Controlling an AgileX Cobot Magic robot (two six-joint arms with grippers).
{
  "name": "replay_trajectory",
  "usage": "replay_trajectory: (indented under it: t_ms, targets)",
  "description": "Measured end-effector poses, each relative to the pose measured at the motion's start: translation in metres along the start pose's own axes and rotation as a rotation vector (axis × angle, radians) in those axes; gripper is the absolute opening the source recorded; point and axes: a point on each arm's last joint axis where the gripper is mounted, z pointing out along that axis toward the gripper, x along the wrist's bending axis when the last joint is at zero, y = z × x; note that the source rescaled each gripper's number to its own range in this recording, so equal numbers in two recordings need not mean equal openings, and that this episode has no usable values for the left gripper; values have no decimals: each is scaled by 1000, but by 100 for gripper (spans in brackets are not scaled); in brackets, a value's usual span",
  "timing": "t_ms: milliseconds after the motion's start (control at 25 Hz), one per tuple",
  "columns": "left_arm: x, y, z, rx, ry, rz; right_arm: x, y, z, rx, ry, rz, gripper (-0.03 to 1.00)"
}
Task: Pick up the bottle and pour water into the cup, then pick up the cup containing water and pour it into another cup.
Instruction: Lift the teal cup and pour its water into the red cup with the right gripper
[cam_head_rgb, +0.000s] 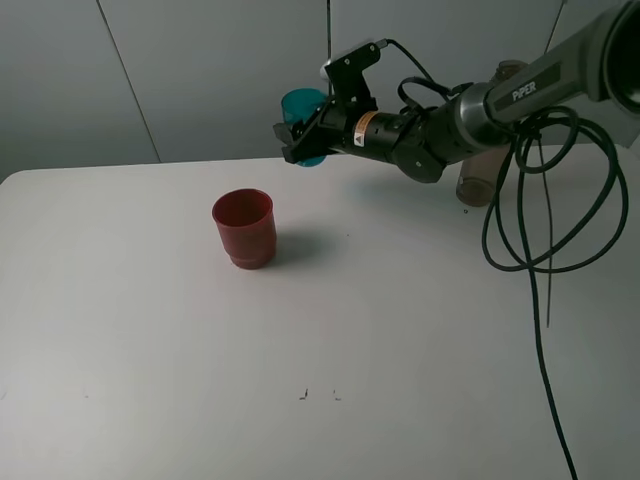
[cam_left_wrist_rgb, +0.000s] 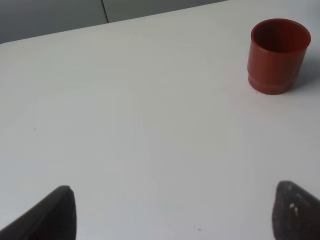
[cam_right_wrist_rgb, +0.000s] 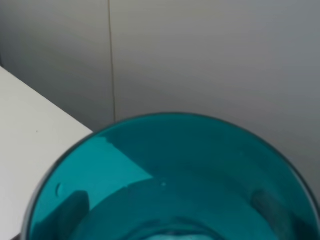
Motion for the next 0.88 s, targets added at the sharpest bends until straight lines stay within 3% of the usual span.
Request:
replay_trajectory:
  t_ms: [480,880]
  targets:
    - [0,0,0,0,0,0,5,-10,15,54,44,-47,7]
    - [0,0,0,0,2,1,27,-9,19,63,130,-232,7]
